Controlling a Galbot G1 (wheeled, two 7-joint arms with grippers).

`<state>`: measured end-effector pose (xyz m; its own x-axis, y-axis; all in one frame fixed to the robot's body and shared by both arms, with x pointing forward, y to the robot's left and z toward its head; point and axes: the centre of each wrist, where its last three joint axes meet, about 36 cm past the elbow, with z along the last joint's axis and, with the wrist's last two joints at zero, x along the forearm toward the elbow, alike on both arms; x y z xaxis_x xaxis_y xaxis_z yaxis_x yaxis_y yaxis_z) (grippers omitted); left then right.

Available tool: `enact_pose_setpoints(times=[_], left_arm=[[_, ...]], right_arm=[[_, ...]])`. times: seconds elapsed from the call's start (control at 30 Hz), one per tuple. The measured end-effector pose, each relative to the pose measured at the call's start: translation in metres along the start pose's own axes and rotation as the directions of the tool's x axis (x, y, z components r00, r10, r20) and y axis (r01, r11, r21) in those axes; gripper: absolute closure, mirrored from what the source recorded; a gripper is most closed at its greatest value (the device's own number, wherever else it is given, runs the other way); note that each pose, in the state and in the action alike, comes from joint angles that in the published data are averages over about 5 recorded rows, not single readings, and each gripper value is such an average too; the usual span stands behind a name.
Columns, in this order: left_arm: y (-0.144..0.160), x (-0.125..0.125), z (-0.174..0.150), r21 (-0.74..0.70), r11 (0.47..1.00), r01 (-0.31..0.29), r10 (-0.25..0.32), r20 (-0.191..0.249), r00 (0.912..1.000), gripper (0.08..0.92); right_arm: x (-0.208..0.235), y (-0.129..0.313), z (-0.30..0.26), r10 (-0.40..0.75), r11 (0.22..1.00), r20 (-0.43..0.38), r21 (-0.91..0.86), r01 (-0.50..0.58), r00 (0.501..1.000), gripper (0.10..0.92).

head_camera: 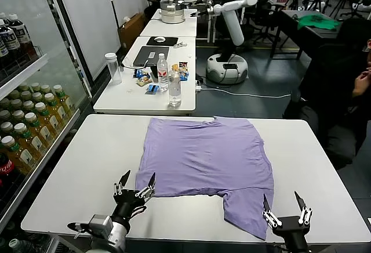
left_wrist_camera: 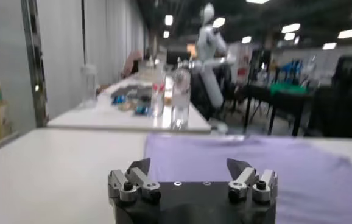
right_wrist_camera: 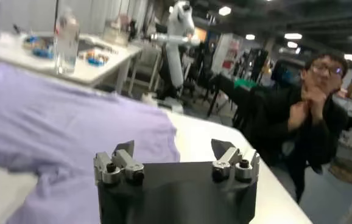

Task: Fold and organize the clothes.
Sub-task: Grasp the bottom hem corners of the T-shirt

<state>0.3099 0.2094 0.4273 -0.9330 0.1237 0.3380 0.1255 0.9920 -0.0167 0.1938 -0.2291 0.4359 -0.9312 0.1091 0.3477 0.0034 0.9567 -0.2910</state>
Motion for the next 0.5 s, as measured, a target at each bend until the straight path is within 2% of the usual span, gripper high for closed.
enact_pose_setpoints(times=[0.2,0.5], left_arm=[[0.002,-0.015,0.007,-0.018,1.000,0.016,-0.017,-0.074,0.9971,0.177],[0.003,-0.027,0.020,-0.029,0.999,0.037,-0.042,-0.161,0.9860,0.177]], right_arm=[[0.000,0.011,0.009,-0.029,0.999,-0.043,-0.014,0.029,0.999,0.200],[-0.005,0.025,0.024,-0.065,0.997,-0.109,-0.044,0.060,0.992,0.205]])
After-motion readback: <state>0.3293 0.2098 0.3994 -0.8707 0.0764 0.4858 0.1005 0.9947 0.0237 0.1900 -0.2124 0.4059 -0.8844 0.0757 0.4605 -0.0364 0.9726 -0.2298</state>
